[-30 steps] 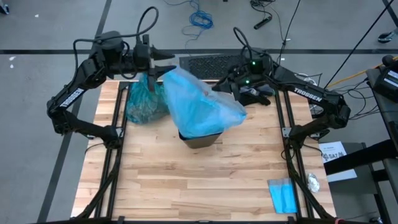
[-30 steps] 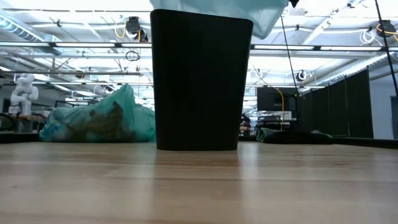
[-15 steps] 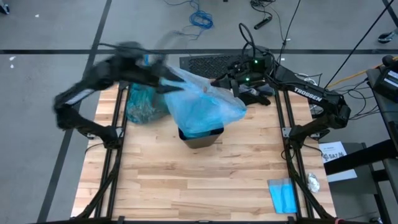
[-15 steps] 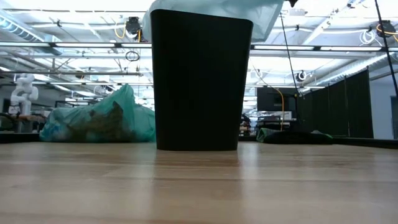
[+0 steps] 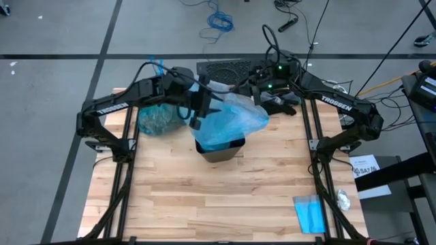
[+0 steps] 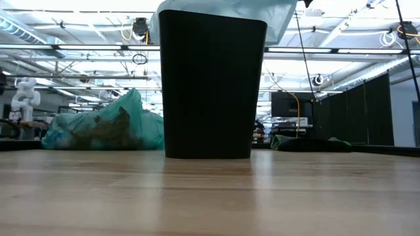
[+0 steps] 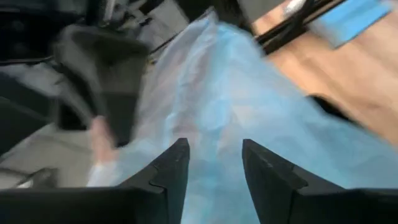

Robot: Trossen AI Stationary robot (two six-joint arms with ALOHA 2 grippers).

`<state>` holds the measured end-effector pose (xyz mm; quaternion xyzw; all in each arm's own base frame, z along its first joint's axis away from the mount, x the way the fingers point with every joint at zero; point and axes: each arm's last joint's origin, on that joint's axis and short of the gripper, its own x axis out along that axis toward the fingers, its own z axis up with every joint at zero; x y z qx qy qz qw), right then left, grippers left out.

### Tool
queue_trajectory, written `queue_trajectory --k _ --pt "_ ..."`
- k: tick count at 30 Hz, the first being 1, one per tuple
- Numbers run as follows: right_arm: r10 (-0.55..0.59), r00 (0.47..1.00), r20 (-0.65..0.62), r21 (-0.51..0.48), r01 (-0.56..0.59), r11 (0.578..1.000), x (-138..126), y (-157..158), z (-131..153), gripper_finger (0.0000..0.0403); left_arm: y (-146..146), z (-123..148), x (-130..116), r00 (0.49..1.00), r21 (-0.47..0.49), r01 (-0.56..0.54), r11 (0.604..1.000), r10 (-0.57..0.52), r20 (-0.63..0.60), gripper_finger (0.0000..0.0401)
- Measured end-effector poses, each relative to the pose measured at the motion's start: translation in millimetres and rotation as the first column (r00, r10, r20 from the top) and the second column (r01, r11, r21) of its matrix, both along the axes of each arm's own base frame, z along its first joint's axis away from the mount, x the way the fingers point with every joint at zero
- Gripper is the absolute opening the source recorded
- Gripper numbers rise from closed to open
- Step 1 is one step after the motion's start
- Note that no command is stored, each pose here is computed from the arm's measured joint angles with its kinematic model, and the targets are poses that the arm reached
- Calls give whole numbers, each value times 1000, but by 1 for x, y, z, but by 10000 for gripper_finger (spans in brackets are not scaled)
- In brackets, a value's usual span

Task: Place trash/remove bag and relplace
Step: Put the new blue trash bag in the black trash bin

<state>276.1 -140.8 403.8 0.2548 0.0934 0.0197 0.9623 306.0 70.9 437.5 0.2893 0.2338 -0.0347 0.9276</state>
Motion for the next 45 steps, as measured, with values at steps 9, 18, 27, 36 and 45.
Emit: queue_trajectory --k 9,18,27,36,45 --pt "2 1000 12 -1 -2 1000 0 0 1 0 11 -15 21 992 144 -115 983 121 -40 189" --pt "6 1000 11 0 -6 1000 0 0 1 0 16 -15 29 967 238 -248 939 254 4 186" --pt "-8 1000 10 2 8 1000 -2 -4 1 0 14 -21 27 971 199 -221 955 235 -49 32" --pt "-42 999 4 54 41 998 -5 -10 1 0 0 10 -2 990 -22 -112 993 113 78 2" --pt "-37 996 -77 105 45 993 -8 -5 -5 0 -20 15 -54 999 -319 15 948 -29 -39 1"
